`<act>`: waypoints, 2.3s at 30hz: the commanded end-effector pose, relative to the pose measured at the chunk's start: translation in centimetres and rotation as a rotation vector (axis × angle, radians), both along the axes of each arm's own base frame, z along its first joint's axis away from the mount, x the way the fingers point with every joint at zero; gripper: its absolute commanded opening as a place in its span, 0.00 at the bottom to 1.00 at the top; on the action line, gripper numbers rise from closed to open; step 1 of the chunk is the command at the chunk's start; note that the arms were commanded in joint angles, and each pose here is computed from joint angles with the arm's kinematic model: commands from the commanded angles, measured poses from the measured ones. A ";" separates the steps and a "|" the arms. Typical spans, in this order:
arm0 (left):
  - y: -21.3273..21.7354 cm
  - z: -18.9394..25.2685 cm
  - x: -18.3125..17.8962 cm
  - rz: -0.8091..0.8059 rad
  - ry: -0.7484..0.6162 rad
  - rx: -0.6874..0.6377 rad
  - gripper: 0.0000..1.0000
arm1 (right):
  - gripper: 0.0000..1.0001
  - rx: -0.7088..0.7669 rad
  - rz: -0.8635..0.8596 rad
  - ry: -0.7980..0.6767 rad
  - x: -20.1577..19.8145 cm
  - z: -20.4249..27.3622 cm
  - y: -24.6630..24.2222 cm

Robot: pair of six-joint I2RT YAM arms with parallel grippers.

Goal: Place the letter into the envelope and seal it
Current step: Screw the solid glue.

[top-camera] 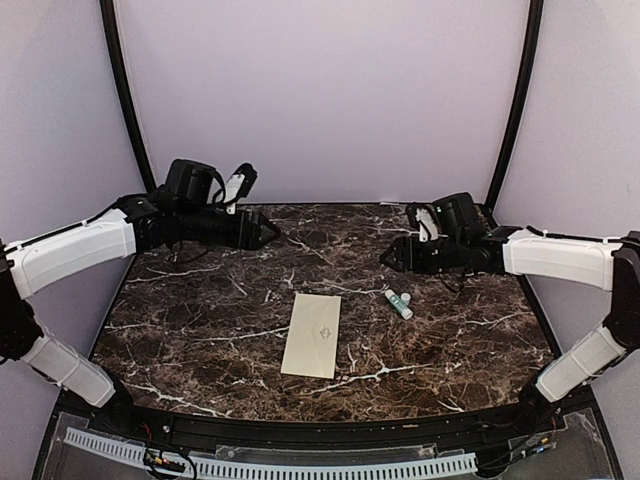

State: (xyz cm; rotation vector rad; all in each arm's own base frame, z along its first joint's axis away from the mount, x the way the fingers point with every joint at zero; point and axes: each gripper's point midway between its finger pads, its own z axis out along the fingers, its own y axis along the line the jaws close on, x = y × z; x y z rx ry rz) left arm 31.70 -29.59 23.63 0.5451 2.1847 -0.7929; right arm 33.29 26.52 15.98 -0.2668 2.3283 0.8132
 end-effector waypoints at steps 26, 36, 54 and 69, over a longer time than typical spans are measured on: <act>11.5 -1.1 4.5 0.267 -0.080 0.001 0.70 | 0.61 -0.304 -0.050 0.184 -4.0 -10.6 -5.7; 11.1 -1.2 4.4 0.249 -0.062 -0.012 0.71 | 0.49 -0.372 -0.019 0.186 -3.7 -12.5 -5.1; 10.9 -1.9 4.5 0.245 -0.040 -0.007 0.71 | 0.41 -0.438 0.083 0.145 -3.8 -13.7 -2.1; 10.6 0.5 3.8 0.234 -0.105 -0.081 0.71 | 0.22 -0.398 0.063 0.093 -3.7 -12.9 -1.0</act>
